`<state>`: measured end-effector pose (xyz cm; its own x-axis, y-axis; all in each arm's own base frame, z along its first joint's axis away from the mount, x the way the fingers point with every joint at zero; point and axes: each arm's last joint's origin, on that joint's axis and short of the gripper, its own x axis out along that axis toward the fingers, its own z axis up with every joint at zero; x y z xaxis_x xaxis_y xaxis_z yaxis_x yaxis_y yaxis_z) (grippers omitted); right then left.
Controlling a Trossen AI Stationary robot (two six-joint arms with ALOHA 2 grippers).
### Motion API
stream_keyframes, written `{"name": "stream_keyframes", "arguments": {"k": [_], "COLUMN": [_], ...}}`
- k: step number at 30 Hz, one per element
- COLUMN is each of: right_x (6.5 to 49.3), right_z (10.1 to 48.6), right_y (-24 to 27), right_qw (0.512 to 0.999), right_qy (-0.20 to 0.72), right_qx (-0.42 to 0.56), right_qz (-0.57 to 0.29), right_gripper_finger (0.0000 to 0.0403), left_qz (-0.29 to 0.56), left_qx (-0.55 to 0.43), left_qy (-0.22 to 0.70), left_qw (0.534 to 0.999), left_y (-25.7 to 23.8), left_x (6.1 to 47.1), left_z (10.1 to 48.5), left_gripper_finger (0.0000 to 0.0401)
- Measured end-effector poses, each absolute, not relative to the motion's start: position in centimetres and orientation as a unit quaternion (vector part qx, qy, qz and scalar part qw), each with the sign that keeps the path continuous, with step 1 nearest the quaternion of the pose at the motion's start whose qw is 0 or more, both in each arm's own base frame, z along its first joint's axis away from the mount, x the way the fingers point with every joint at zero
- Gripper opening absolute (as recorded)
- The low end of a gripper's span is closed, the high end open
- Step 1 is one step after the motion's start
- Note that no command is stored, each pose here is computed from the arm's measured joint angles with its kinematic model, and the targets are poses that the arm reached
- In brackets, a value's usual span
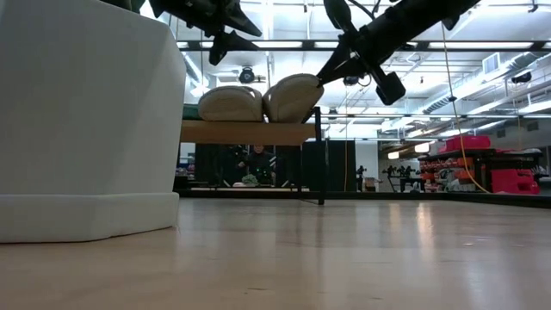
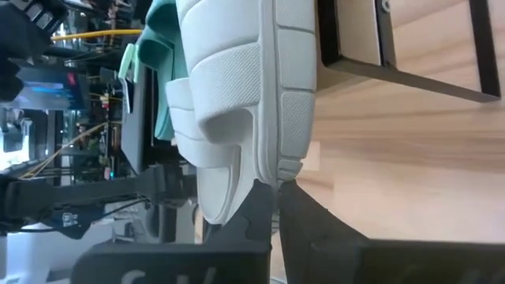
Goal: Pick and place slides into the shelf
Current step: Put the gray slipper on the shelf
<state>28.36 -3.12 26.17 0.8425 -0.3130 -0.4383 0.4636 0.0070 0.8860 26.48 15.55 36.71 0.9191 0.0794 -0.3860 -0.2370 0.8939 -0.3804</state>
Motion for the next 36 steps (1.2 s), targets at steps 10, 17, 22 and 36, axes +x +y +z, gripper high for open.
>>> {"name": "stream_keyframes", "arguments": {"k": [10, 17, 22, 36], "right_x": [29.7, 30.7, 30.7, 30.5], "right_z": [24.4, 24.6, 24.6, 24.3], "right_y": [-3.2, -3.8, -4.3, -4.7], "right_qw": [0.687, 0.704, 0.707, 0.700], "right_qy": [0.069, 0.048, 0.053, 0.054], "right_qx": [0.665, 0.667, 0.664, 0.663], "right_qz": [-0.284, -0.240, -0.239, -0.261], "right_gripper_finger": [0.0007, 0.0007, 0.0007, 0.0040], "left_qz": [0.083, 0.084, 0.084, 0.084], "left_qx": [-0.216, -0.223, -0.225, -0.225], "left_qy": [0.179, 0.178, 0.177, 0.177], "left_qw": [0.956, 0.955, 0.954, 0.955], "left_y": [15.6, 15.6, 15.6, 15.6], "left_x": [26.5, 26.5, 26.5, 26.5], "left_z": [36.8, 36.8, 36.8, 36.8], "left_gripper_finger": [0.0162, 0.0162, 0.0162, 0.0162]}}
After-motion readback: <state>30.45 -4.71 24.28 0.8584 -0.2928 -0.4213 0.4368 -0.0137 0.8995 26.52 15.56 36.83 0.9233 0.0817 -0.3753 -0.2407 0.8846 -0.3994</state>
